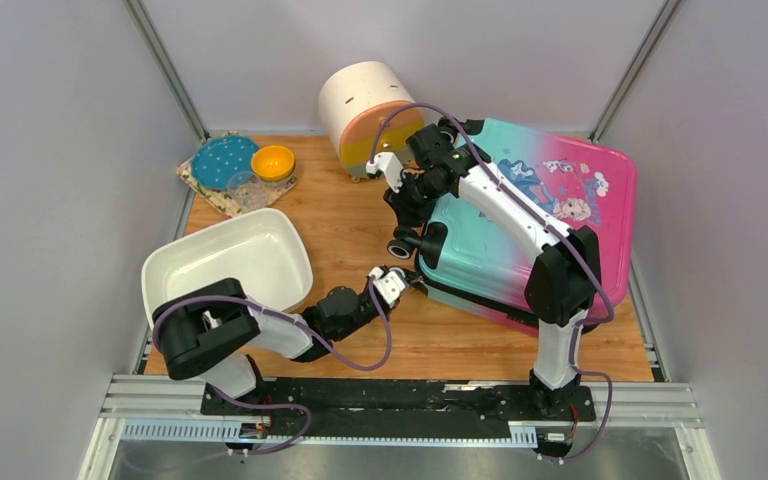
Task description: Open, take out, and arrange the luggage
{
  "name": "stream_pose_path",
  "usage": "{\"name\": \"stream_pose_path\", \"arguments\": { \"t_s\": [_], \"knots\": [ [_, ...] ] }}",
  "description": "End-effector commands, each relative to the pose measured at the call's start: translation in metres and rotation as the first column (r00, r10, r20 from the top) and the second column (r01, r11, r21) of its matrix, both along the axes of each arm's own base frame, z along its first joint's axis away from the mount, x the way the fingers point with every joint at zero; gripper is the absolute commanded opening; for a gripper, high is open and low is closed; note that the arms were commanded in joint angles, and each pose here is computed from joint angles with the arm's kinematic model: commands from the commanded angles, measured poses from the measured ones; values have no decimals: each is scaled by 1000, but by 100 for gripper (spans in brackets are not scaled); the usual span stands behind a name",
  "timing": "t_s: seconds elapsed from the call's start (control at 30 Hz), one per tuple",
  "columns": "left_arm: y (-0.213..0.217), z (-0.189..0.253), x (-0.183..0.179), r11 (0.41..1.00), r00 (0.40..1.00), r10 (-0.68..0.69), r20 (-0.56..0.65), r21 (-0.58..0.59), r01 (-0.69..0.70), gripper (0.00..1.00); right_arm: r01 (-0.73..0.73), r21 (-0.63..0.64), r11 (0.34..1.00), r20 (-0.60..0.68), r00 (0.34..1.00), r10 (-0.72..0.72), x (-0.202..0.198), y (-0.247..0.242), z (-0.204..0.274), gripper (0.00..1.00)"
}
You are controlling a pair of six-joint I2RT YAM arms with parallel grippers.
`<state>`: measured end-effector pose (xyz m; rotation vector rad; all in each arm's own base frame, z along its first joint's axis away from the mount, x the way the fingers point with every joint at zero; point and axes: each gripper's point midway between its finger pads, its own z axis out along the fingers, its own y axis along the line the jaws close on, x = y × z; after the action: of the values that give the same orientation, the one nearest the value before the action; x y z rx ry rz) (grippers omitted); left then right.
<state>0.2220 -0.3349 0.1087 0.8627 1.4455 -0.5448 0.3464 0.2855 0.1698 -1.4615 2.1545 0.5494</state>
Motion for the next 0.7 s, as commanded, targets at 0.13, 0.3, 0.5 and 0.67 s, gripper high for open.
{"name": "stream_pose_path", "arguments": {
  "t_s": [0.13, 0.3, 0.5, 0.67],
  "knots": [
    [53, -33, 40, 986, 974, 164, -157, 66, -155, 0, -72, -86, 994, -304, 952, 42, -64, -37, -26, 21],
    [59, -25, 58, 989, 975, 150, -167, 33, -146, 0, -105, -55, 993, -338, 938, 81, -77, -37, -24, 20],
    [65, -7, 91, 989, 978, 141, -154, -22, -146, 0, -131, -10, 991, -374, 920, 118, -90, -35, -16, 19],
    [66, 2, 113, 988, 975, 123, -187, -67, -138, 0, -142, 19, 990, -386, 912, 138, -100, -35, -6, 19]
  ]
}}
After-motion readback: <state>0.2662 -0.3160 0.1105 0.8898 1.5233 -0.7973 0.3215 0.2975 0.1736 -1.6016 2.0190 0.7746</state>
